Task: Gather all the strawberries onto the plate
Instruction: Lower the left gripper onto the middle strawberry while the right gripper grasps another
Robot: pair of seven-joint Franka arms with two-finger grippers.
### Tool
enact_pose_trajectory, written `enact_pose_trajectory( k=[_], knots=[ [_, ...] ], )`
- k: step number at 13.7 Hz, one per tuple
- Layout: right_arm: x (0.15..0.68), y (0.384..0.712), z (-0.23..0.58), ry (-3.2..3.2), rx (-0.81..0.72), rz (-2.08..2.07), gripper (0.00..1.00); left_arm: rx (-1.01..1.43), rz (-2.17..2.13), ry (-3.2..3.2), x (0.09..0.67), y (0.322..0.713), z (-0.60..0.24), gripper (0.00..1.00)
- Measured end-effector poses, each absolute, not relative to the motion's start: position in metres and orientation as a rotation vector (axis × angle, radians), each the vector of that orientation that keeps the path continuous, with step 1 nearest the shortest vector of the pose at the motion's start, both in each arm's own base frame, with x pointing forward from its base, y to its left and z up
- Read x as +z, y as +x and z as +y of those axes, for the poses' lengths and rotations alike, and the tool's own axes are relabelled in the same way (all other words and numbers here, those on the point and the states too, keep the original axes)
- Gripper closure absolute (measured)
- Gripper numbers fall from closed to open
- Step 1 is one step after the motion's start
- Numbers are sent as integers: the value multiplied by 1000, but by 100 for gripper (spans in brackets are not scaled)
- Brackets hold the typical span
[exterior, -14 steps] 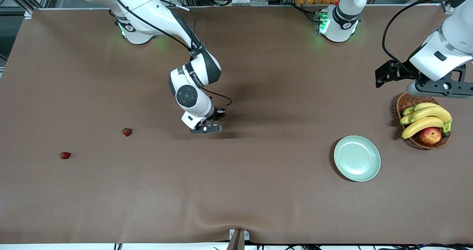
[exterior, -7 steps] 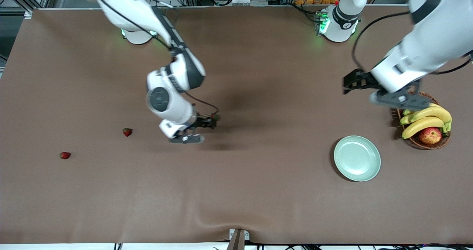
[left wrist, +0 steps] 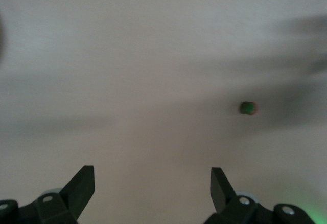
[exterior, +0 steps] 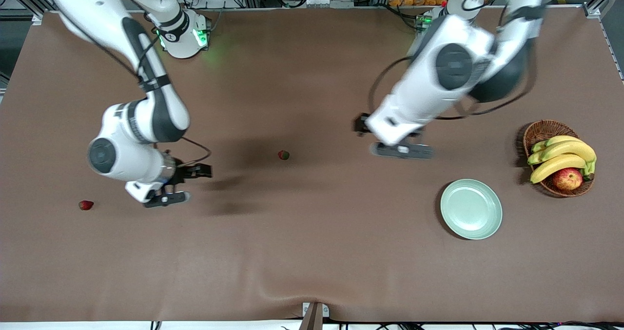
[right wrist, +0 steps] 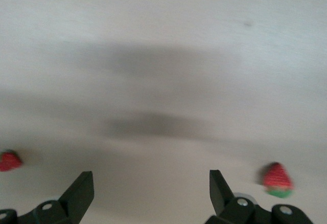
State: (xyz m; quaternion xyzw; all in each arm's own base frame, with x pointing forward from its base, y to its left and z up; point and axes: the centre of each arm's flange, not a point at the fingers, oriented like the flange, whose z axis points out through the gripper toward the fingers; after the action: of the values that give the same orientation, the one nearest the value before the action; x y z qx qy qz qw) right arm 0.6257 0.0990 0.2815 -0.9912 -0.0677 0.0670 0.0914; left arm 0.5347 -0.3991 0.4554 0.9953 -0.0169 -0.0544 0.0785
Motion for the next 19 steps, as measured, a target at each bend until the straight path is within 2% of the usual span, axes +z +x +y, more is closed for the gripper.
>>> enact_pose_trajectory(
  k=[5, 10, 14, 19],
  knots=[
    [255, 615, 30, -2981, 204, -76, 0, -200, 192, 2972, 364, 459, -528, 0],
    [219, 609, 12, -3015, 208, -32, 0, -253, 499, 2969, 256, 419, -576, 0],
    [196, 608, -4, -3059, 205, -26, 0, -189, 839, 2804, 222, 417, -593, 0],
    [183, 599, -7, -3058, 249, -18, 4, -46, 1058, 2661, 202, 447, -594, 0]
  ],
)
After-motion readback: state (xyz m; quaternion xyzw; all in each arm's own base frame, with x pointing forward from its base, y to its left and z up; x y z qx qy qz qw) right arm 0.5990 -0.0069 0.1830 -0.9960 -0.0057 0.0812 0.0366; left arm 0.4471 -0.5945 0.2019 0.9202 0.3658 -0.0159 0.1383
